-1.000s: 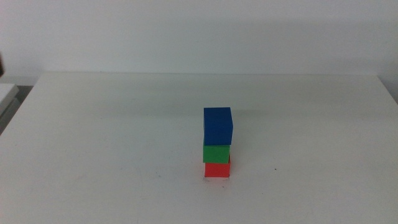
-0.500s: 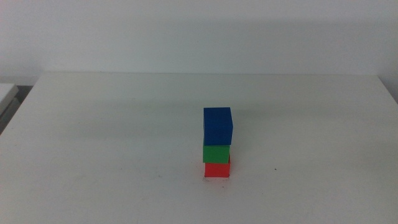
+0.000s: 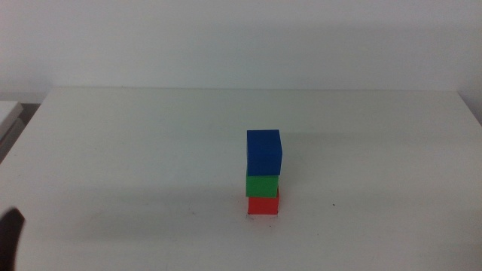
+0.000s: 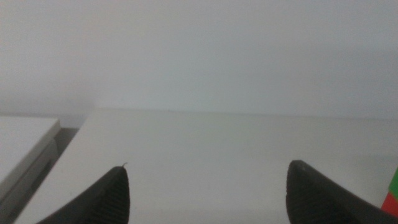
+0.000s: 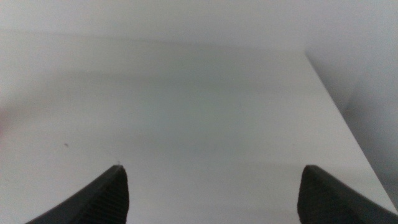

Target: Stack red cubes first, then green, then blue cubes in a specific spot.

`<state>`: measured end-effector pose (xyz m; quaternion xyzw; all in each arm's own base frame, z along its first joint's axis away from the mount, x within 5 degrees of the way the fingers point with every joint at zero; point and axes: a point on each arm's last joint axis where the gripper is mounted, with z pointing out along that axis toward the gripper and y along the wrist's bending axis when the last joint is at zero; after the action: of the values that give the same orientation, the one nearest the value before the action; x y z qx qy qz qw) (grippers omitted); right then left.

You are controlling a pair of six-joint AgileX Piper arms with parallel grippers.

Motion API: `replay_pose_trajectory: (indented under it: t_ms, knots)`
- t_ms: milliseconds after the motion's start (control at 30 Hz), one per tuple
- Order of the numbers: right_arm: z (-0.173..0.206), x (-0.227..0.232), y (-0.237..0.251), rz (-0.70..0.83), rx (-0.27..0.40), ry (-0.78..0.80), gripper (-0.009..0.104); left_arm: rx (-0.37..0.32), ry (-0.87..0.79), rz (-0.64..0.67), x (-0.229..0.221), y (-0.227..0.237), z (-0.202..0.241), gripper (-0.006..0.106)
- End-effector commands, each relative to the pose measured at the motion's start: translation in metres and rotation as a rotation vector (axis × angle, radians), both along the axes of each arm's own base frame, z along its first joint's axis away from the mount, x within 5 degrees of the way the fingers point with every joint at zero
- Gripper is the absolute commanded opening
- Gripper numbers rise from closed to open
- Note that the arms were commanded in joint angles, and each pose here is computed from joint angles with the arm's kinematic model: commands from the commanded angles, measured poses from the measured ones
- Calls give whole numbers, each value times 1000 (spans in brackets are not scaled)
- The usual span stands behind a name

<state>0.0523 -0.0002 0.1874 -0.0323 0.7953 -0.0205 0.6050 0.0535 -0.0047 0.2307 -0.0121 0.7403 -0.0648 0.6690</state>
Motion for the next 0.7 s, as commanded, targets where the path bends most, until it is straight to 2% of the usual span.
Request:
replay_pose_trajectory:
  t_ms: [0,167,633,667]
  knots:
    - [-5,1,-1,-18,-19,-15,93,-15,-17,3,-2,0,-14,82]
    - [-3,2,-1,-22,-5,-44,93,-16,6,12,2,0,-33,82]
    - [-3,2,-1,-21,-2,-41,93,-16,4,24,2,1,-34,82]
    - [-3,2,-1,-21,-2,-41,93,10,2,26,2,2,-34,82]
